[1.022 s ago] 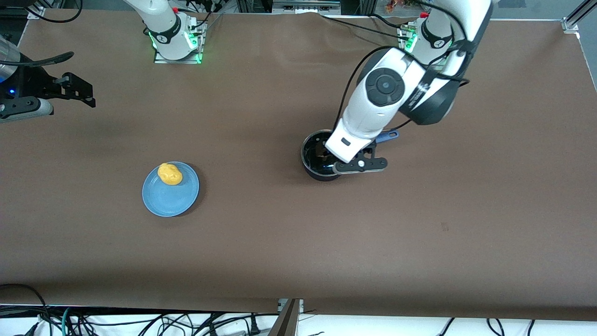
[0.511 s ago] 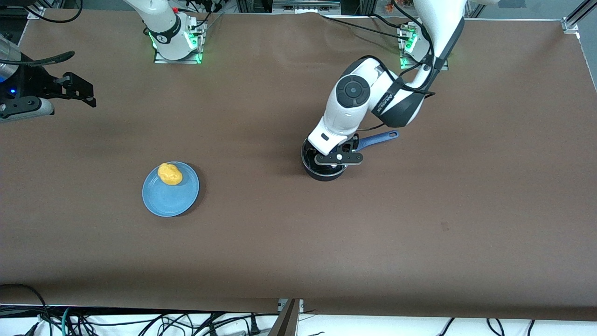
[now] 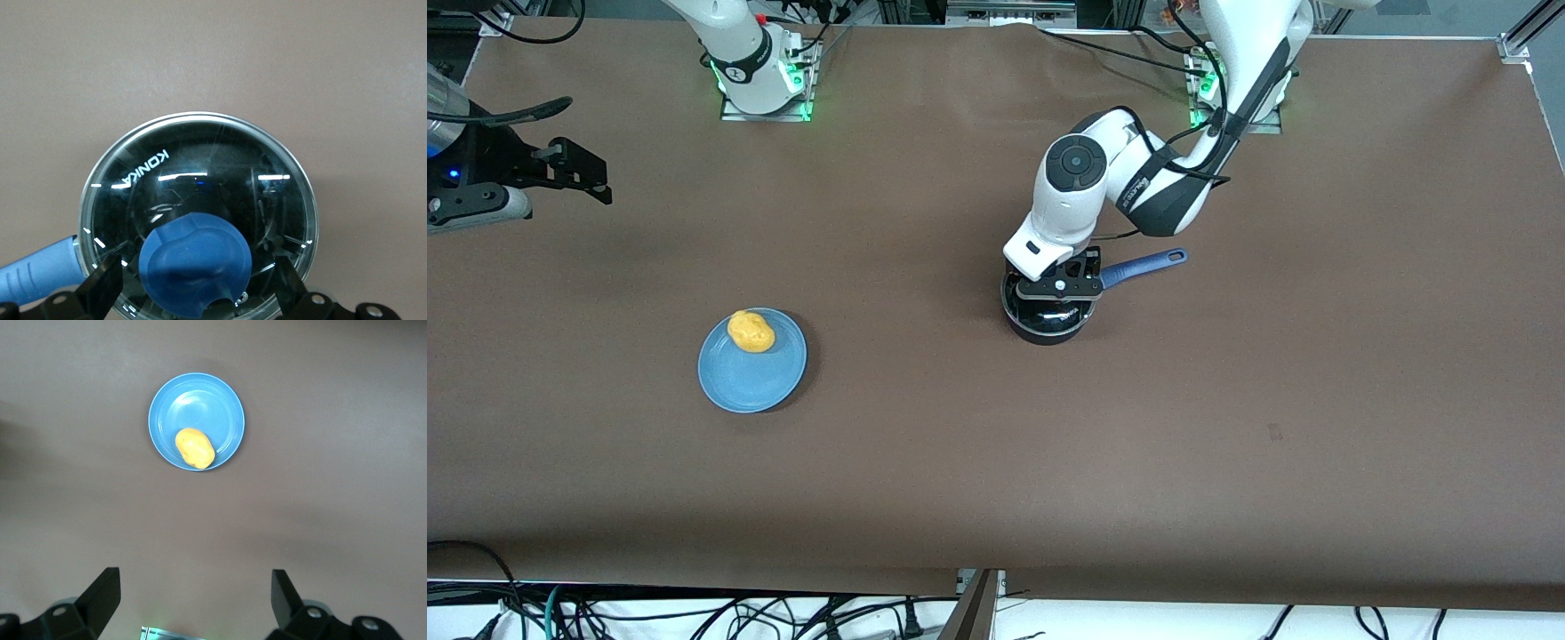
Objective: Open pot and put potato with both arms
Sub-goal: 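Lower the left gripper and grasp the blue knob of the lid, then lift the lid with the left gripper while the right gripper reaches the potato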
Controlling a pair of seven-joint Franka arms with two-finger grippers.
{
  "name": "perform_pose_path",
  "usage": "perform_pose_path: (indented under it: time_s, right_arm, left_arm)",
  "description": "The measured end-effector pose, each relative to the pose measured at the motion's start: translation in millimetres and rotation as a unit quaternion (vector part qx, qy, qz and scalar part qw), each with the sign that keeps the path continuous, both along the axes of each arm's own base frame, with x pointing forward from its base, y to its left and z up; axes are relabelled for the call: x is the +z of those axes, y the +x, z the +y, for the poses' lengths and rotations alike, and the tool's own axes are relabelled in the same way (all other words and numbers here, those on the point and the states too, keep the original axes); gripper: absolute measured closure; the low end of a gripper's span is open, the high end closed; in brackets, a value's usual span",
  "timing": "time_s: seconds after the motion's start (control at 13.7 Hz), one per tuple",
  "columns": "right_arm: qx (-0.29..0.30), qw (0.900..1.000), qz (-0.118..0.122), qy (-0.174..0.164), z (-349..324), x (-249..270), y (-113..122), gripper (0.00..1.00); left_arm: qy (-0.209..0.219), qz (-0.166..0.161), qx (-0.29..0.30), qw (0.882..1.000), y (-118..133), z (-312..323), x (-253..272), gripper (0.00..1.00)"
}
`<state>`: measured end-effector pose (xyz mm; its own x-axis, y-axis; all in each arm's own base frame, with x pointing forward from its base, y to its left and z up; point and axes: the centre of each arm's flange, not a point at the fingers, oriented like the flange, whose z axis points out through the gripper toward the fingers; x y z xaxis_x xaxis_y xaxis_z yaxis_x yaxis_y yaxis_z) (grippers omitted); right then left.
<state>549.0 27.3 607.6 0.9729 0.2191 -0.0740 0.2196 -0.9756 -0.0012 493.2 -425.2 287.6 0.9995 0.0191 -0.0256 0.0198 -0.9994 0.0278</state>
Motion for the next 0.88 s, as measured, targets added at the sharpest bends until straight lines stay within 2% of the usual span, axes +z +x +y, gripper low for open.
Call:
perform_pose_path:
  time_s: [0.29, 0.36, 0.44, 0.51, 0.66, 0.88]
  right_arm:
    - [0.000, 1.000, 0.002, 0.000, 0, -4, 2, 0.00]
    - [0.000, 1.000, 0.004, 0.000, 0, -6, 4, 0.00]
    - [0.000, 1.000, 0.007, -0.001, 1, -10, 6, 0.00]
    - [0.000, 1.000, 0.010, -0.001, 1, -14, 8, 0.00]
    - [0.000, 1.000, 0.015, -0.001, 1, -21, 11, 0.00]
    - [0.001, 1.000, 0.024, -0.002, 2, -32, 16, 0.00]
  left_arm:
    - [0.002, 0.004, 0.010, 1.000, -1, 0, -7, 0.00]
    - [0.002, 0.005, 0.014, 1.000, -2, 0, -7, 0.05]
    - [0.001, 0.005, 0.015, 1.000, -2, -1, -8, 0.06]
    - [0.001, 0.004, 0.016, 1.000, -3, -2, -8, 0.14]
    - [0.001, 0.004, 0.019, 1.000, -4, -3, -8, 0.36]
    - [0.001, 0.004, 0.022, 1.000, -4, -3, -8, 0.44]
